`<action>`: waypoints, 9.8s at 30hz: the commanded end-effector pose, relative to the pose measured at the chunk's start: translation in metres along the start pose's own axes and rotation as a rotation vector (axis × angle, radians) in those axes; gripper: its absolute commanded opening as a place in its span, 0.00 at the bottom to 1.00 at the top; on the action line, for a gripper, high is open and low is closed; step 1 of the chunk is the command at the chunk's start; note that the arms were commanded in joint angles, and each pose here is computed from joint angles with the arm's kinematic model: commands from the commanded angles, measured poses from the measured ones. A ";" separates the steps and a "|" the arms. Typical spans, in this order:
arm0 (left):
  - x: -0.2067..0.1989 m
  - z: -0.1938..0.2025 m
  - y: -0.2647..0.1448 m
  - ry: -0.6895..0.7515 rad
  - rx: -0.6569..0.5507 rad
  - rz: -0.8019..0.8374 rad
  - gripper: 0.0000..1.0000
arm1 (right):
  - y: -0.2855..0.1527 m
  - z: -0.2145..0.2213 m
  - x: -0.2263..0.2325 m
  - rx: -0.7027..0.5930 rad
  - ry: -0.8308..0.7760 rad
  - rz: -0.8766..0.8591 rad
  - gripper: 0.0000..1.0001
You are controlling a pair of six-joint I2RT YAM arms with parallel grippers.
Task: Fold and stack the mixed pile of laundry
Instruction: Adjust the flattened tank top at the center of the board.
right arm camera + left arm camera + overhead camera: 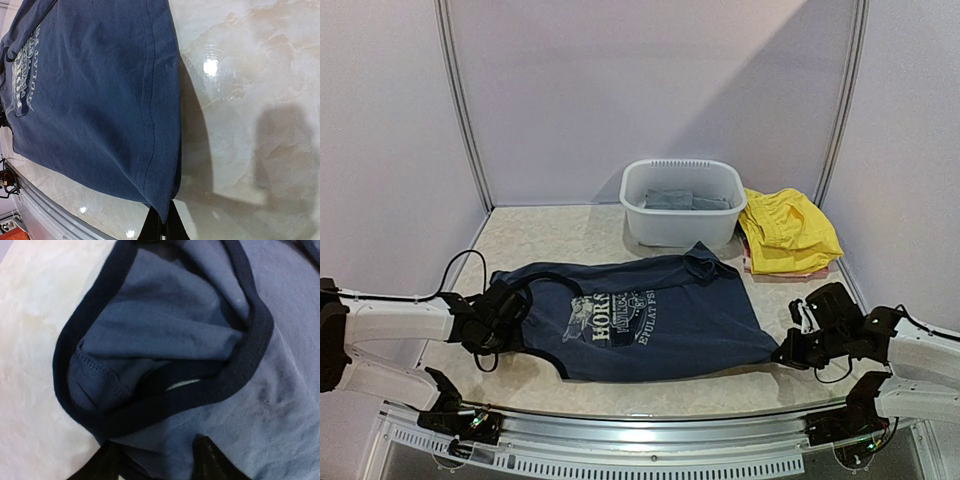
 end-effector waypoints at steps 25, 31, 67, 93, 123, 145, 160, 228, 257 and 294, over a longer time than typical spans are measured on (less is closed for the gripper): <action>0.019 -0.019 -0.097 -0.177 -0.164 0.353 0.00 | -0.052 0.002 0.008 0.020 -0.044 0.041 0.00; 0.021 -0.018 -0.111 -0.239 -0.188 0.444 0.00 | -0.078 0.013 0.002 0.018 -0.004 0.040 0.00; -0.062 -0.071 -0.097 0.056 -0.205 0.459 0.46 | -0.005 -0.115 0.120 -0.194 -0.231 -0.106 0.64; -0.136 -0.079 -0.013 0.190 -0.110 0.428 0.35 | 0.117 -0.118 0.130 0.060 -0.450 0.273 0.53; -0.151 -0.015 -0.018 0.475 0.030 0.359 0.38 | 0.113 -0.111 0.100 0.076 -0.481 0.391 0.20; -0.177 -0.011 -0.015 0.454 0.020 0.465 0.00 | 0.110 -0.113 0.096 0.058 -0.449 0.389 0.00; -0.187 -0.091 -0.057 0.459 -0.128 0.376 0.00 | 0.080 -0.164 0.137 -0.021 -0.299 0.081 0.00; -0.227 -0.027 0.011 0.556 0.005 0.377 0.64 | 0.125 -0.085 0.061 0.135 -0.304 0.225 0.53; -0.142 -0.007 -0.056 0.632 -0.114 0.094 0.68 | 0.040 -0.077 0.130 -0.153 -0.357 0.332 0.64; -0.030 -0.054 -0.004 -0.067 -0.242 0.074 0.40 | 0.144 -0.094 0.128 0.082 -0.398 0.243 0.62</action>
Point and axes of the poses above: each gripper's point midway between its finger pads, its own y axis out along the fingers, its own x axis along the line the jaws close on, z = x × y, the point moved 3 cm from there along -y, back along the fingers
